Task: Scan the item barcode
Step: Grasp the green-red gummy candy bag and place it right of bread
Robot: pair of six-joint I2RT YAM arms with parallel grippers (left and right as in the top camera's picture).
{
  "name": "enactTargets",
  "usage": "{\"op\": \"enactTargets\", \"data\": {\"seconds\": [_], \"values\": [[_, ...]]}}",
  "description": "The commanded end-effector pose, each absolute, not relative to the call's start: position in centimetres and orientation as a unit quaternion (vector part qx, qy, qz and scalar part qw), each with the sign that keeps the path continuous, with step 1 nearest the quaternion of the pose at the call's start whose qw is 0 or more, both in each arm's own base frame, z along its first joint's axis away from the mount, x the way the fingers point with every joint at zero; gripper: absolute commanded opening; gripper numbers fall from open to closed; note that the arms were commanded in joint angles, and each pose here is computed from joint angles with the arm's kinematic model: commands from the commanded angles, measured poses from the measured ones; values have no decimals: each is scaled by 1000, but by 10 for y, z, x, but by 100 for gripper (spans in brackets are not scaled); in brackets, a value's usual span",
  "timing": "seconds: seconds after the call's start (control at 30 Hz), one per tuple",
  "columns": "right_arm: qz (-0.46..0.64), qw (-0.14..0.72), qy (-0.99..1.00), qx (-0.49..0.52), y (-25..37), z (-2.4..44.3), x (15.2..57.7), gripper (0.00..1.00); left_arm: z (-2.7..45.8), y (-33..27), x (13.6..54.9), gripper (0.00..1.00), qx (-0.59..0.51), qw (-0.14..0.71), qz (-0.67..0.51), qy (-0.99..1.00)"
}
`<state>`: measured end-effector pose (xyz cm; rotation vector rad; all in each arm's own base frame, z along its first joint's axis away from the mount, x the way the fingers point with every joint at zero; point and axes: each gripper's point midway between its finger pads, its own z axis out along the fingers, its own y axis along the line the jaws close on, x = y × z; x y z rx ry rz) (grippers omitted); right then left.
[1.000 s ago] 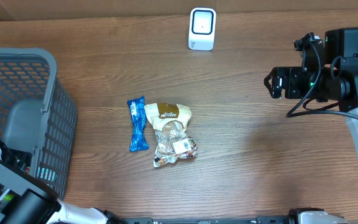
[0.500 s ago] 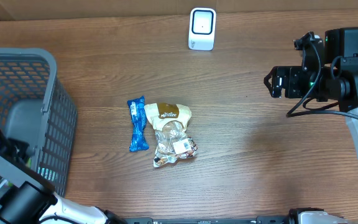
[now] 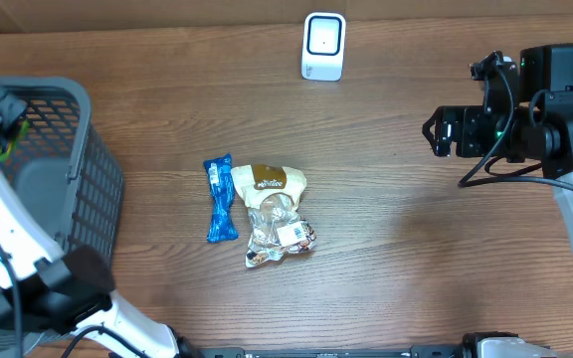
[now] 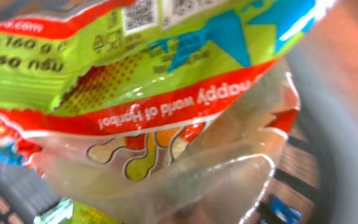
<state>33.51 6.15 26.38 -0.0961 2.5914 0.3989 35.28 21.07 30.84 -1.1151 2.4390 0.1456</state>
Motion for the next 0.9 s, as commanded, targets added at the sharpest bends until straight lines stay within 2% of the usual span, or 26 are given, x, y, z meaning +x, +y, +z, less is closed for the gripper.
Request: {"op": "enactTargets", "data": {"seconds": [0.0,0.1,0.23,0.33,0.37,0.47,0.63,0.77,0.87], "values": [[151,261,953,-42,64,267,334,95,370,119,372,4,-259,303,7,917],[151,261,953,-42,64,267,334,96,373,52,385,4,-168,305,-24,937],[151,259,953,-41,64,267,333,96,346,-32,390,4,-83,258,-39,962],[151,258,953,-41,64,267,333,96,290,-94,381,4,-61,168,-40,983],[151,260,953,-42,64,267,334,97,255,-123,374,4,-53,121,-35,991],[151,262,952,-42,64,268,335,98,197,-173,367,4,-29,76,-35,996],[151,255,954,-41,64,266,332,98,107,-264,341,4,3,-13,-136,991],[151,254,955,-41,64,266,331,98,58,-298,319,4,23,-59,-157,986],[151,254,955,-41,64,265,331,98,44,-304,312,4,31,-73,-148,986]]}}
